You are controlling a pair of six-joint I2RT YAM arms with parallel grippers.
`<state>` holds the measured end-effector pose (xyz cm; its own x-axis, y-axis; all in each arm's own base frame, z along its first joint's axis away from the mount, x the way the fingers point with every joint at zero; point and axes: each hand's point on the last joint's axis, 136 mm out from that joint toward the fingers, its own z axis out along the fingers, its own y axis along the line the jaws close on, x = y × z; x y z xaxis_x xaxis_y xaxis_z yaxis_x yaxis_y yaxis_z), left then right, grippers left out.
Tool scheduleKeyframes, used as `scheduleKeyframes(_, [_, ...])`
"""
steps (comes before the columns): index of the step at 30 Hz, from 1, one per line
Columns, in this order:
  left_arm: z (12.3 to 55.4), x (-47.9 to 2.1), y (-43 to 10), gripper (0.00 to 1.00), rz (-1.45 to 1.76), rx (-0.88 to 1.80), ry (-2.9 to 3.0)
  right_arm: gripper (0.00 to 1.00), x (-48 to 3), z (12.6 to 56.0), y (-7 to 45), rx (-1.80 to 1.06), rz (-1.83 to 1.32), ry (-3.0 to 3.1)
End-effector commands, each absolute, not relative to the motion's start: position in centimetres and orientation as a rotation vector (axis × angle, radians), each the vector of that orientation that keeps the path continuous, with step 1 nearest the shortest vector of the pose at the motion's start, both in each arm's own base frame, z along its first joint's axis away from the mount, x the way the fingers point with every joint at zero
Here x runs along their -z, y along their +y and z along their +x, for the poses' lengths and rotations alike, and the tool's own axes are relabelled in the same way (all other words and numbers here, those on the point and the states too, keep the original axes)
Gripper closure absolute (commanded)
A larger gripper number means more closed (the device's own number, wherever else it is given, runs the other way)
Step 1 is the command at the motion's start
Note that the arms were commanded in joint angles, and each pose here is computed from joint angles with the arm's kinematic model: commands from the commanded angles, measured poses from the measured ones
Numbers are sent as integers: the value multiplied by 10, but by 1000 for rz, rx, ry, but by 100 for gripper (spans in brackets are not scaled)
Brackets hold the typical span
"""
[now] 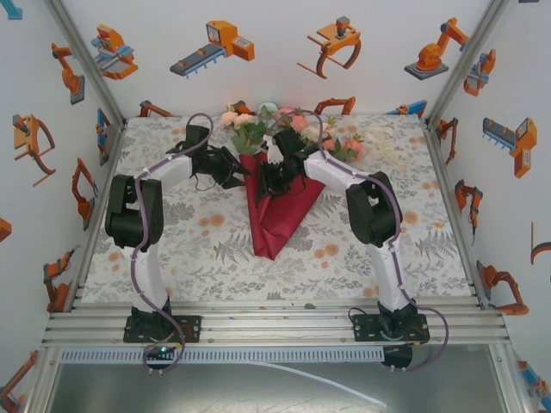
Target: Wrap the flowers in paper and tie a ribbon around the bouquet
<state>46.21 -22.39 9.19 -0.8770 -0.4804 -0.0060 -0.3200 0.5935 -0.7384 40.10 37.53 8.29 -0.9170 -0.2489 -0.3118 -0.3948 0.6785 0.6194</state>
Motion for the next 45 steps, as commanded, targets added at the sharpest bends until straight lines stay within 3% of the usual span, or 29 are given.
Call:
scheduleKeyframes(1, [477, -136, -232, 56, -783, 1272, 2495, 66, -86, 396, 379, -1079, -551, 2678])
scheduleKeyframes(16, [499, -98, -260, 56, -779, 1236, 2601, 68, -90, 394, 381, -1100, -569, 2664])
scheduleKeyframes(21, [494, -81, -253, 55, -750, 1097, 2676, 68, -90, 395, 382, -1104, -569, 2660])
scheduleKeyframes(31, [489, -78, -280, 54, -613, 1128, 2726, 68, -89, 394, 383, -1110, -570, 2662])
scheduleKeyframes(34, [485, -77, -279, 65, -579, 1111, 2750, 68, -90, 395, 383, -1107, -572, 2657])
scheduleKeyframes(36, [482, -78, -278, 80, -558, 1097, 2766, 67, -91, 395, 383, -1108, -572, 2655])
scheduleKeyframes(39, [480, -88, -275, 98, -513, 1091, 2755, 58, -99, 395, 382, -1111, -575, 2648])
scheduleKeyframes(43, [481, -101, -269, 100, -446, 1066, 2725, 42, -125, 395, 376, -1091, -599, 2602])
scheduleKeyframes(45, [481, -103, -268, 100, -430, 1063, 2715, 39, -138, 396, 368, -1093, -585, 2584])
